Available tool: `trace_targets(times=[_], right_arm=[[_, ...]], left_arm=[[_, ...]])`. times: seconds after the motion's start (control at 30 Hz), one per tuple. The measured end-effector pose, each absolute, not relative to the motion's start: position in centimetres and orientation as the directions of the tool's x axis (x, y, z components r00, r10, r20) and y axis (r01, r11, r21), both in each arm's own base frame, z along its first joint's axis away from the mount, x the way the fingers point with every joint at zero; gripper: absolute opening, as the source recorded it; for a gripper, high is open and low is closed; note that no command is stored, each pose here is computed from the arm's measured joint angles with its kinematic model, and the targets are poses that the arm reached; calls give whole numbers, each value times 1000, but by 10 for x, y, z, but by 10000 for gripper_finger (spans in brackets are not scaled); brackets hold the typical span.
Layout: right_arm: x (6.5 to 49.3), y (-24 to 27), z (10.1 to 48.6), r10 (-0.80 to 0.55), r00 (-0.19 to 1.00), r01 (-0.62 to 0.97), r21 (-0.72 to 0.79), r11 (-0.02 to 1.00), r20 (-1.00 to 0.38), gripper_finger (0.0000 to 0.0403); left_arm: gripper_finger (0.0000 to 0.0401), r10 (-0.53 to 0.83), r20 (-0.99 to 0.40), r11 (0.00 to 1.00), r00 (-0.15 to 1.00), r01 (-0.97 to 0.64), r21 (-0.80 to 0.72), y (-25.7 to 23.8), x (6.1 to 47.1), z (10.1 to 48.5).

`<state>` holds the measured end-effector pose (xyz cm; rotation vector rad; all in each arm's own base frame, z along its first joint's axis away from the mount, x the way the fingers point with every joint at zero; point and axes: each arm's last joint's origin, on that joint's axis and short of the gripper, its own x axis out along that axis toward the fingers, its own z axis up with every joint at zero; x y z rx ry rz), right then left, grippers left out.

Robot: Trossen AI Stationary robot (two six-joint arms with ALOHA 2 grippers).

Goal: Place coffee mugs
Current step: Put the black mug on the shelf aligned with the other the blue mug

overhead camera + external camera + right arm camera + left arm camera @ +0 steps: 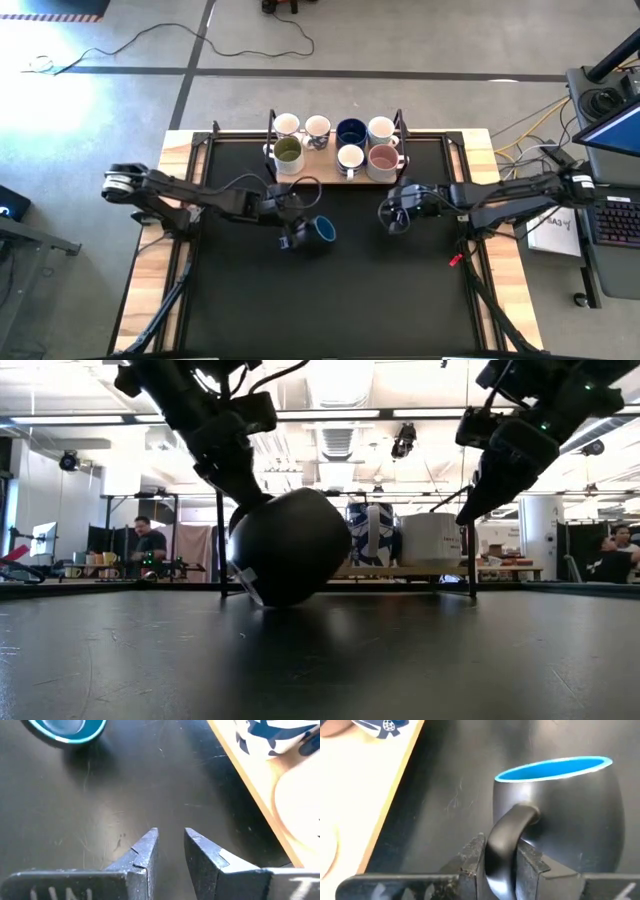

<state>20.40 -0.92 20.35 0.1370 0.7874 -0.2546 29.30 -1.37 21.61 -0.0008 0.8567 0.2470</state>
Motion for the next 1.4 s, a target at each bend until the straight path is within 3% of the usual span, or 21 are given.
trace_targets(times=[0.27, 0.47, 0.93, 1.4], right_arm=[[189, -9, 196, -178, 687, 282, 33, 959, -704, 84], [186, -11, 193, -240, 669, 324, -14, 946, -703, 84], [186, -12, 193, -261, 664, 338, -30, 941, -701, 84], [186, -12, 192, -260, 664, 338, -30, 941, -701, 84]], left_arm=[[38, 221, -724, 964, 653, -257, 62, -22, 299, 213], [27, 338, -684, 928, 647, -349, 129, -25, 298, 214], [27, 644, -521, 715, 560, -683, 150, -22, 295, 220], [28, 855, -244, 491, 458, -866, 98, -54, 276, 213]])
